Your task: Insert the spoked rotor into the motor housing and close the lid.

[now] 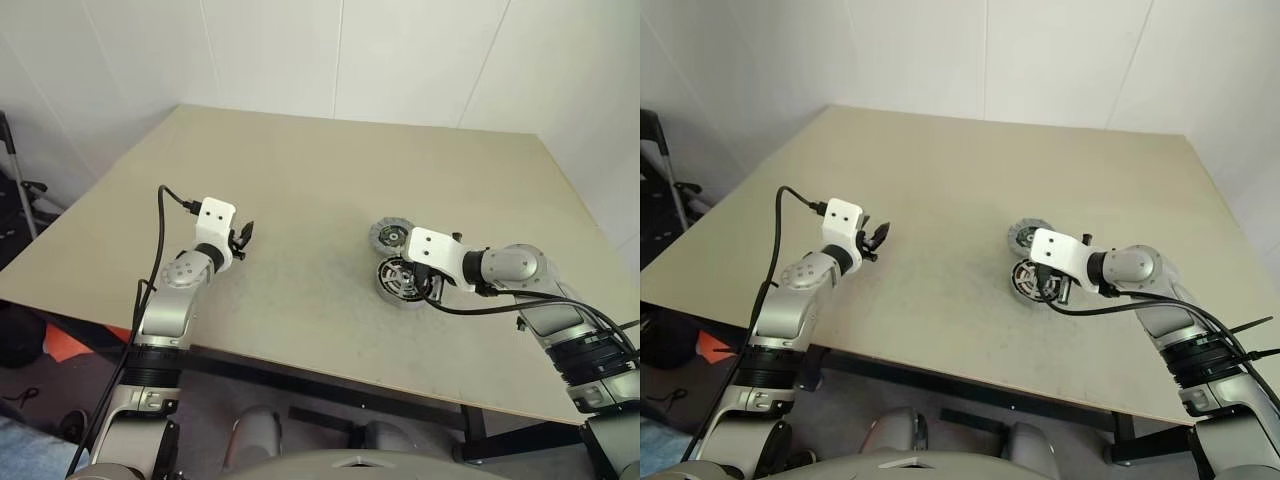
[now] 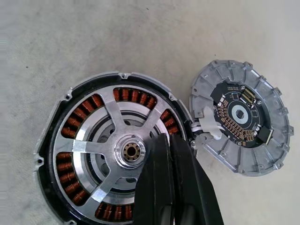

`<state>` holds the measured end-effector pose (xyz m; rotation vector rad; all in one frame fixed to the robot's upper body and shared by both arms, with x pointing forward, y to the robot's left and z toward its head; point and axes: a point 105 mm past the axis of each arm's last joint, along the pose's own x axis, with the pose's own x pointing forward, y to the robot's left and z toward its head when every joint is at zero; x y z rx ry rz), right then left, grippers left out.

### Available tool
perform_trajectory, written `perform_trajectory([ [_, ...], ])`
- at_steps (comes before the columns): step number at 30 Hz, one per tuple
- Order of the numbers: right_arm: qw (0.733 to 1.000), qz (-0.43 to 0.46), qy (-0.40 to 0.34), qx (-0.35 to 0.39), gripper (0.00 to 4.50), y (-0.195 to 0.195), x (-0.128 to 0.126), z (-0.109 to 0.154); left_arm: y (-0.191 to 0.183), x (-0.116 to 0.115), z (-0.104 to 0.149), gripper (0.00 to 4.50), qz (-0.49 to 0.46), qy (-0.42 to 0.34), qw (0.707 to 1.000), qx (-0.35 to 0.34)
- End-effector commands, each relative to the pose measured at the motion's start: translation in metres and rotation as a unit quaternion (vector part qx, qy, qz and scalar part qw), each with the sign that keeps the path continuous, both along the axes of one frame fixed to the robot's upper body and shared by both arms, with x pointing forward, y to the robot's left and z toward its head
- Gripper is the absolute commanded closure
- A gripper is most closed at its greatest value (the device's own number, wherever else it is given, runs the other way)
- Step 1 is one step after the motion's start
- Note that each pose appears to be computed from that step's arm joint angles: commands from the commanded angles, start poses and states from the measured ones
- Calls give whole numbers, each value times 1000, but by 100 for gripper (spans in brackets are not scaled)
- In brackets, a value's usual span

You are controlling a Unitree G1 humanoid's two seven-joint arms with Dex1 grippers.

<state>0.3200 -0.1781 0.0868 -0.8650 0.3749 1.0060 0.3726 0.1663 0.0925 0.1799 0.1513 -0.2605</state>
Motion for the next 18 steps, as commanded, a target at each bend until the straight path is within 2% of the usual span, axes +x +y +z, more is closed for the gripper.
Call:
perform_trajectory([
  [1,997,50,-54,9,448,13,-2,51,-4,4,17,209,-8,-31,999,2],
  [5,992,101,-27,-71,448,2,-15,50,-6,5,17,209,-9,-32,999,1],
  [6,989,113,-14,-93,430,-3,-19,46,-6,6,18,209,-9,-33,999,1],
  [9,981,134,-5,-141,359,-11,-22,32,-6,5,17,209,-8,-32,999,0],
  [13,969,166,-12,-183,225,-12,-25,16,-6,4,15,209,-6,-31,999,-2],
  [18,963,196,-10,-182,225,-7,-33,16,-4,2,13,209,-2,-29,1000,-2],
])
